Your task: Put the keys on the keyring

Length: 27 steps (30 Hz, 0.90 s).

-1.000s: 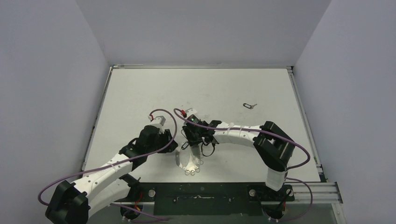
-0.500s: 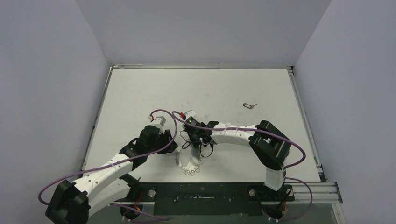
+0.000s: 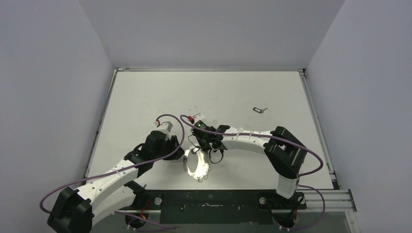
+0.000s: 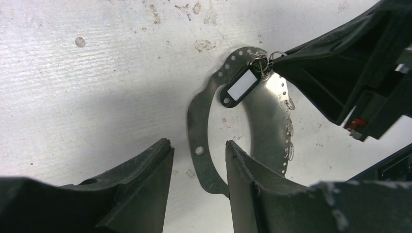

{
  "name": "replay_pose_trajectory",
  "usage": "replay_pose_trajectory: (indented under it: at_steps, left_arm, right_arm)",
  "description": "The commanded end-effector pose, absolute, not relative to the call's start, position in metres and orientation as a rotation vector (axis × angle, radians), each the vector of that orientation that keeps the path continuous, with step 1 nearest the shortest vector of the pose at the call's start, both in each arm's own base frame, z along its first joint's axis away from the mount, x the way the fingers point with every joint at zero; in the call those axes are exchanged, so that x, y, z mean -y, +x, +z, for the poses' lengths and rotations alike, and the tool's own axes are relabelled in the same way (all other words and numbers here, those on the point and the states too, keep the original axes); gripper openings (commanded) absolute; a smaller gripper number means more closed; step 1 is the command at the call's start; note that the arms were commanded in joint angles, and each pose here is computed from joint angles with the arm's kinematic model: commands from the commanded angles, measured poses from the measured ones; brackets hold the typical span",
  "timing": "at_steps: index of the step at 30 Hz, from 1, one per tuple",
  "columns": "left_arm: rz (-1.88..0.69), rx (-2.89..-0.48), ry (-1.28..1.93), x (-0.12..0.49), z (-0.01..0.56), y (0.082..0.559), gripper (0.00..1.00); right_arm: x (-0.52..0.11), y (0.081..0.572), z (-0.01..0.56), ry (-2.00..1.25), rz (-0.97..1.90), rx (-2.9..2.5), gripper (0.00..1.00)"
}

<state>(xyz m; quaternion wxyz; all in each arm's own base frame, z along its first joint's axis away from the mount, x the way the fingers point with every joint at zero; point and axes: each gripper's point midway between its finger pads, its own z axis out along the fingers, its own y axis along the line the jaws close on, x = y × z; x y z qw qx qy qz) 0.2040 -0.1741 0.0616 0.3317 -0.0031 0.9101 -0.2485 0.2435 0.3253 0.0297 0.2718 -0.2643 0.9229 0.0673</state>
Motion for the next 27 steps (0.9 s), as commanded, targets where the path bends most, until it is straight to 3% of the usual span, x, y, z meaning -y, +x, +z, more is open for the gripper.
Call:
replay_pose_trajectory:
  at_steps: [1,12,21,27]
  left_arm:
    - [-0.655,-2.336,0.008,0.175,0.072,0.211,0.42]
    - [-0.717,-2.178,0.111,0.183,0.111,0.218,0.41]
    - [-0.804,-1.928,0.184,0.188,0.162,0.22,0.41]
    - [-0.834,-1.879,0.167,0.186,0.159,0.216,0.41]
  right_arm:
    - [-0.329,0.25,0.072,-0.696,0.239,-2.386,0.0]
    - [-0.338,0.231,0.141,-1.036,0.467,-2.094,0.0]
    - [-0.316,0.23,0.193,-1.184,0.367,-1.878,0.0]
    - [-0.317,0.213,0.176,-1.264,0.426,-1.868,0.0]
